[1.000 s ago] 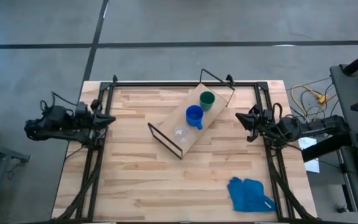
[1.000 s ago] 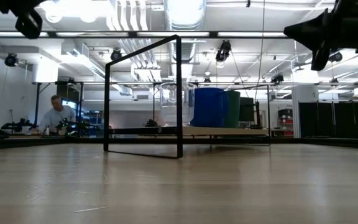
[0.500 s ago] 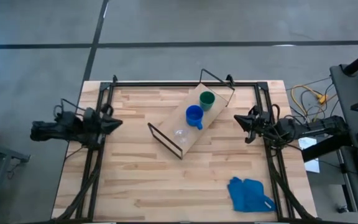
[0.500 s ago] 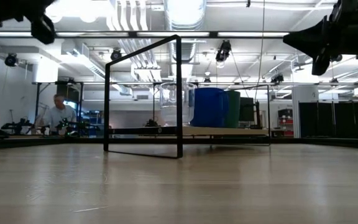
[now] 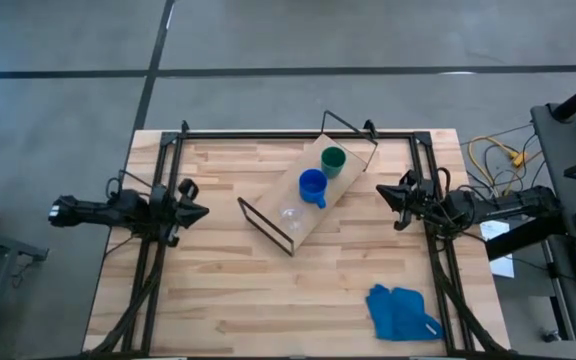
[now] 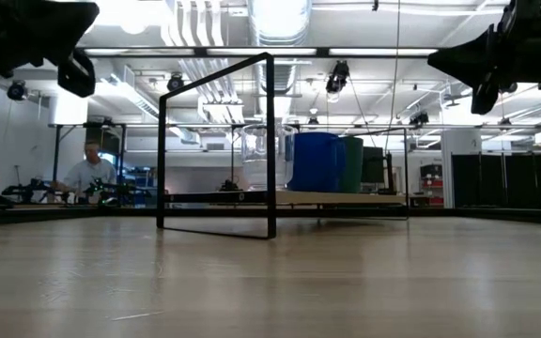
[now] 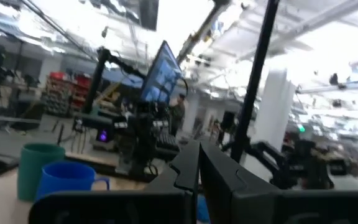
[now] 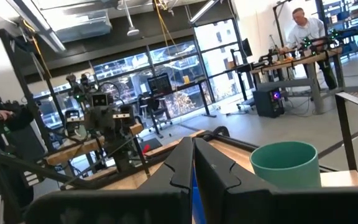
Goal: Stack small to large cups/mugs on shelf
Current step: Return to Home Position
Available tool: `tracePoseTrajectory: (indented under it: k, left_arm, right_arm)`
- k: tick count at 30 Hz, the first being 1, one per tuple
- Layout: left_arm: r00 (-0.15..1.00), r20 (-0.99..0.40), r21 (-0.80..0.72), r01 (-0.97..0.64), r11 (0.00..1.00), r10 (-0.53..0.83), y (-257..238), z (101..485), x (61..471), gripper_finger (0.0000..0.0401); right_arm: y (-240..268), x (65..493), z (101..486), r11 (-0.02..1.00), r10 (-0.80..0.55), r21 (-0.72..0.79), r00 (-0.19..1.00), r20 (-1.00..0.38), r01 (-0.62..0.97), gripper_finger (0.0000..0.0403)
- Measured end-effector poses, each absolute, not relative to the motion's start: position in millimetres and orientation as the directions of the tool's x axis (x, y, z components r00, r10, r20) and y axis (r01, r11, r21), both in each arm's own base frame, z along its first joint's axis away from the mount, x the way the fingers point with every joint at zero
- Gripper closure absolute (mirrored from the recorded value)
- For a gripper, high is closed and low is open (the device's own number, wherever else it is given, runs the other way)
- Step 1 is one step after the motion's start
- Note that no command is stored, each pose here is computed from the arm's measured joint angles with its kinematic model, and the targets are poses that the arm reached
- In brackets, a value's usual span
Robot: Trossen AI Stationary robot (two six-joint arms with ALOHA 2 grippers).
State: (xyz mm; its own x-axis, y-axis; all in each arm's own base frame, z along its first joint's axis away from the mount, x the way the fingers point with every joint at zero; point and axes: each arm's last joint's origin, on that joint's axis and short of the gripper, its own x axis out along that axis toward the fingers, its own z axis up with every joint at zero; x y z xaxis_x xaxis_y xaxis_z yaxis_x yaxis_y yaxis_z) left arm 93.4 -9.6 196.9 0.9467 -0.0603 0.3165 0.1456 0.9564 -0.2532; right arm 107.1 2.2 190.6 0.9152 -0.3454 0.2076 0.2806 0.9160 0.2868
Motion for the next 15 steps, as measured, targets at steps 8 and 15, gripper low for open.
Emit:
tracePoseTrajectory:
  k: [8,15]
  left_arm:
    - [0.983,0.164,-0.25,0.119,0.961,-0.079,-10.5,182.0,97.8,0.0401]
    - [0.989,0.124,-0.251,0.108,0.962,-0.078,-10.7,178.3,100.0,0.0401]
  right_arm:
    - [2.2,107.2,190.5,0.916,-0.345,0.287,0.915,0.207,0.281,0.0394]
    - [2.2,107.1,190.6,0.916,-0.345,0.287,0.915,0.207,0.281,0.0394]
